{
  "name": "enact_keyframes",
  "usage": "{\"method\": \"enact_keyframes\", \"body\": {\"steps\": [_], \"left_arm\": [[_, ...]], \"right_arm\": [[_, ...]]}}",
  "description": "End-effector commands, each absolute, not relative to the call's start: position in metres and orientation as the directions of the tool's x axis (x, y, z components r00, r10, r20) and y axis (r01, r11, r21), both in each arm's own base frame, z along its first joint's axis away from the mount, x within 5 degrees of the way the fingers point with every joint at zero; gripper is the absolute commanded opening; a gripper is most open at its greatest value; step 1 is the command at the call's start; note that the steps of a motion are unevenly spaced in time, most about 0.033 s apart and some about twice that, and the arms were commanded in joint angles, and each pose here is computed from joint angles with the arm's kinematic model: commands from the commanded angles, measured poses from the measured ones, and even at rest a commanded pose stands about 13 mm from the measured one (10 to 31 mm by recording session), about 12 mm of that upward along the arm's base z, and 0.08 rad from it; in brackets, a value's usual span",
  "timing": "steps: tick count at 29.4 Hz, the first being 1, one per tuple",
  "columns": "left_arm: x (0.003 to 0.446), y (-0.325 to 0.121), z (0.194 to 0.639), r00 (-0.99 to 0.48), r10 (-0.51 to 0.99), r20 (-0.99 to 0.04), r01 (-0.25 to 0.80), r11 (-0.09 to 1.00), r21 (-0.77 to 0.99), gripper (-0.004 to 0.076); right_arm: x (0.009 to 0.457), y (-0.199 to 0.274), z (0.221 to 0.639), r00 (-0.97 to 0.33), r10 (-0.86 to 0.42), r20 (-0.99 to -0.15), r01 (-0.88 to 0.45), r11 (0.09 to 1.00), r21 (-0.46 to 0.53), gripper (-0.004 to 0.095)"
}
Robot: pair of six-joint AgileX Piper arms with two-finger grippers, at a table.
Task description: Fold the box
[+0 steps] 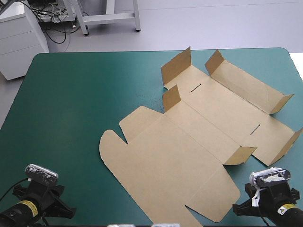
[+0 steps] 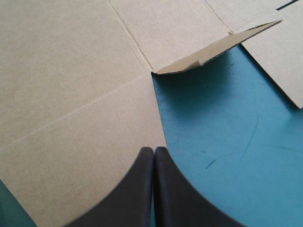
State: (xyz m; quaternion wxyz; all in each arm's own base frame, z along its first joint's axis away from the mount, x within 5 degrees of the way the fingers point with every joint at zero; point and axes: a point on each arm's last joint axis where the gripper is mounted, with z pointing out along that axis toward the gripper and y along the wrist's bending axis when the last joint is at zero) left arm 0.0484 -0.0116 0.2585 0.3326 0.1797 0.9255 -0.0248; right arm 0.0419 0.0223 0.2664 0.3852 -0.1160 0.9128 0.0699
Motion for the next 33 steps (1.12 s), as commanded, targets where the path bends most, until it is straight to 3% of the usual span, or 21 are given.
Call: {"method": "enact_keyframes", "body": {"steps": [1, 5, 10, 13, 16, 21, 33], "left_arm": [[0.052, -0.014, 0.267, -0.681, 0.305, -0.666, 0.353, 0.933, 0.066, -0.0032], [0.052, -0.014, 0.267, -0.681, 0.305, -0.666, 0.353, 0.933, 0.066, -0.0032], [0.052, -0.014, 0.267, -0.681, 0.305, -0.666, 0.353, 0.933, 0.066, -0.0032], [0.052, -0.014, 0.267, -0.681, 0.305, -0.666, 0.353, 0.933, 0.066, -0.0032], [0.052, -0.014, 0.267, -0.681, 0.305, -0.666, 0.353, 0.933, 0.066, -0.0032], [0.052, -0.014, 0.267, -0.681, 0.305, -0.666, 0.353, 0.933, 0.066, -0.0032], [0.052, -0.014, 0.267, -0.681, 0.305, -0.666, 0.353, 0.933, 0.066, -0.0032]], "right_arm": [[0.046, 0.022, 0.276, -0.633, -0.153, -0.759, -0.261, 0.965, 0.023, -0.0023], [0.045, 0.023, 0.277, -0.633, -0.176, -0.754, -0.282, 0.959, 0.013, 0.0059], [0.041, 0.025, 0.294, -0.616, -0.131, -0.777, -0.264, 0.963, 0.047, 0.037], [0.037, 0.025, 0.314, -0.594, -0.018, -0.805, -0.189, 0.975, 0.118, 0.06], [0.033, 0.025, 0.331, -0.562, 0.07, -0.824, -0.138, 0.974, 0.177, 0.0734], [0.035, 0.023, 0.344, -0.559, 0.25, -0.79, -0.02, 0.949, 0.314, 0.0753], [0.086, 0.012, 0.34, -0.626, 0.458, -0.631, 0.19, 0.875, 0.446, 0.0753]]}}
